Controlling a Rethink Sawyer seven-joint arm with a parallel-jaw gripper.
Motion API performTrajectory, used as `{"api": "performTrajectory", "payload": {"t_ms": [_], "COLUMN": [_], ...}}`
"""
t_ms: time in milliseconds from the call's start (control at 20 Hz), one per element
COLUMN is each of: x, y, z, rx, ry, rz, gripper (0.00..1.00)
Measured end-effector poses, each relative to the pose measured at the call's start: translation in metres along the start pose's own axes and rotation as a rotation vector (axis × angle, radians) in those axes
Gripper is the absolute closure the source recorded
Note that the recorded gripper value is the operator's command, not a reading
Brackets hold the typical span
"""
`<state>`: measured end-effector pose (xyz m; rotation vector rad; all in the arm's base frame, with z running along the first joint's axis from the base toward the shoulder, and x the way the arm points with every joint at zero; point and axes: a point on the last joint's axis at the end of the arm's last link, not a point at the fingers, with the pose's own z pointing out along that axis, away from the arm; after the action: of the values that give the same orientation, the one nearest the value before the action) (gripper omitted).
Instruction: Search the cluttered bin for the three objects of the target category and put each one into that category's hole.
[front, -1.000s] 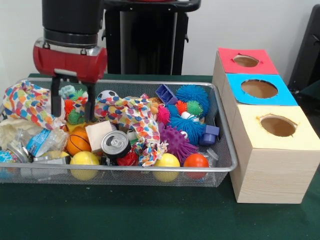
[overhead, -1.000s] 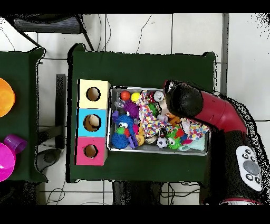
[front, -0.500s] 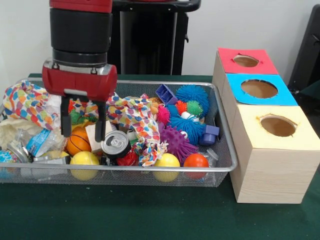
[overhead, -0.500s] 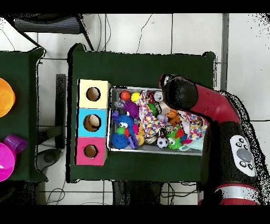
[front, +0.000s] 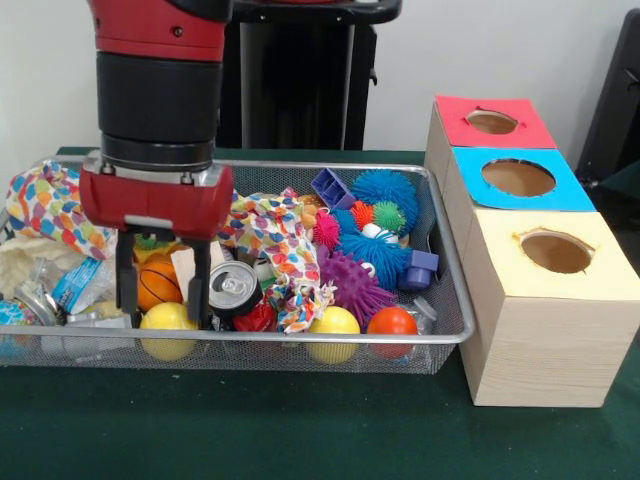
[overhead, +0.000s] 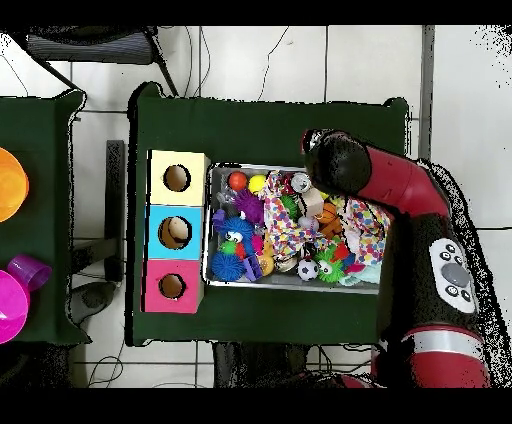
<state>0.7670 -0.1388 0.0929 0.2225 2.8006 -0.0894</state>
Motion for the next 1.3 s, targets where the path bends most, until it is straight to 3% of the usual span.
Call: {"api": "performTrajectory", "payload": {"t_ms": [350,750,1300], "x": [-0.018,-0.038,-0.055], "y": [0.023,0.055,0.046], "z": [-0.002,-0.010,-0.010], "rx": [0.014,0.013,0.035], "ry": [-0.042,-0.055,-0.012], "rz": [-0.064,-0.118,-0.137], "gripper": [0.00,0.00,0.00]}}
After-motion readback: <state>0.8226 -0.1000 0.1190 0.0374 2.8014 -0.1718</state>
